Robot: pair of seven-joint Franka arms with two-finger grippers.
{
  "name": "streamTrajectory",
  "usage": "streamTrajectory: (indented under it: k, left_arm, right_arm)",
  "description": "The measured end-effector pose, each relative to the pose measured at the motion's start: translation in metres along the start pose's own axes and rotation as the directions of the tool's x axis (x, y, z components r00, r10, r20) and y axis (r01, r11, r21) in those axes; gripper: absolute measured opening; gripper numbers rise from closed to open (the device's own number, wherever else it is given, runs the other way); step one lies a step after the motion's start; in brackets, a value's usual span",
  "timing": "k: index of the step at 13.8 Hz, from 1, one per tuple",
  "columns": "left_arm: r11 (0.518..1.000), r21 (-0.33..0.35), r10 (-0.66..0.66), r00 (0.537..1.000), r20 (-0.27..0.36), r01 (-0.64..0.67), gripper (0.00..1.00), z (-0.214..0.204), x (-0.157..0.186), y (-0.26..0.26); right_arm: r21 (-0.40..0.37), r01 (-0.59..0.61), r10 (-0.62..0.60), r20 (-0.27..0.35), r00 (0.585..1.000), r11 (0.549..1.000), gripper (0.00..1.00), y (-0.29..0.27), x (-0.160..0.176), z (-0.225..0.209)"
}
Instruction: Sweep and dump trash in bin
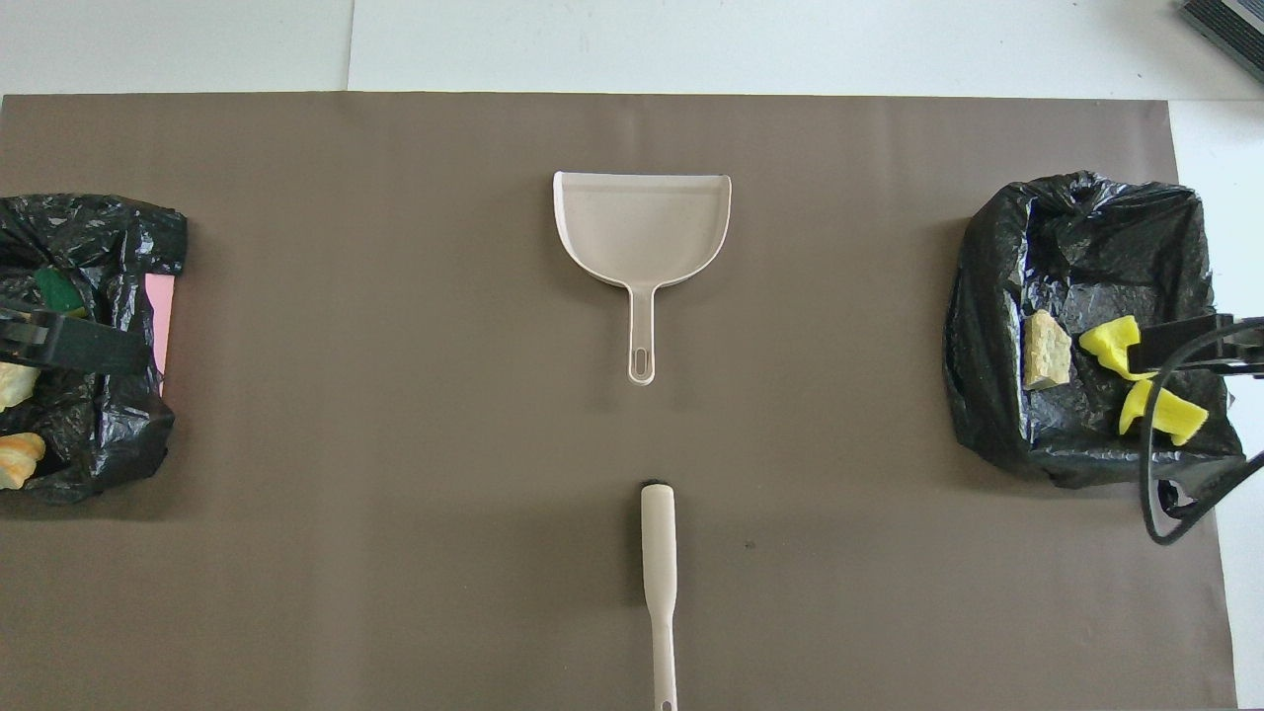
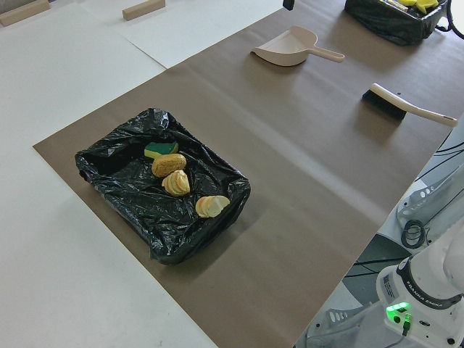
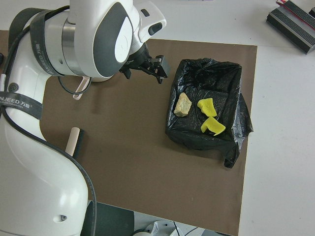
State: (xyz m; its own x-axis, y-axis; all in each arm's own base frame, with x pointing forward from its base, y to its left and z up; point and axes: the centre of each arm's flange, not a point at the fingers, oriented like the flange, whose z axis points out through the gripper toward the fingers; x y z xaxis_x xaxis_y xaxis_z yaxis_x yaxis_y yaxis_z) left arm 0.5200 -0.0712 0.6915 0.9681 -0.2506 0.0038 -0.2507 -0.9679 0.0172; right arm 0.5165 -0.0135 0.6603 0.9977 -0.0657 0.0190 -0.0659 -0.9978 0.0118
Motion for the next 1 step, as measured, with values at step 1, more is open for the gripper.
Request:
streamTrajectory:
  k: [1]
  left_arm:
    - [1.000,0.000,-0.001,1.000,0.000,0.001,1.00,0.0000,0.0000,-0.0003]
  right_arm:
    - [0.000,0.000,0.000,0.000,1.000,1.000,1.00,0.0000,0.0000,0.0000]
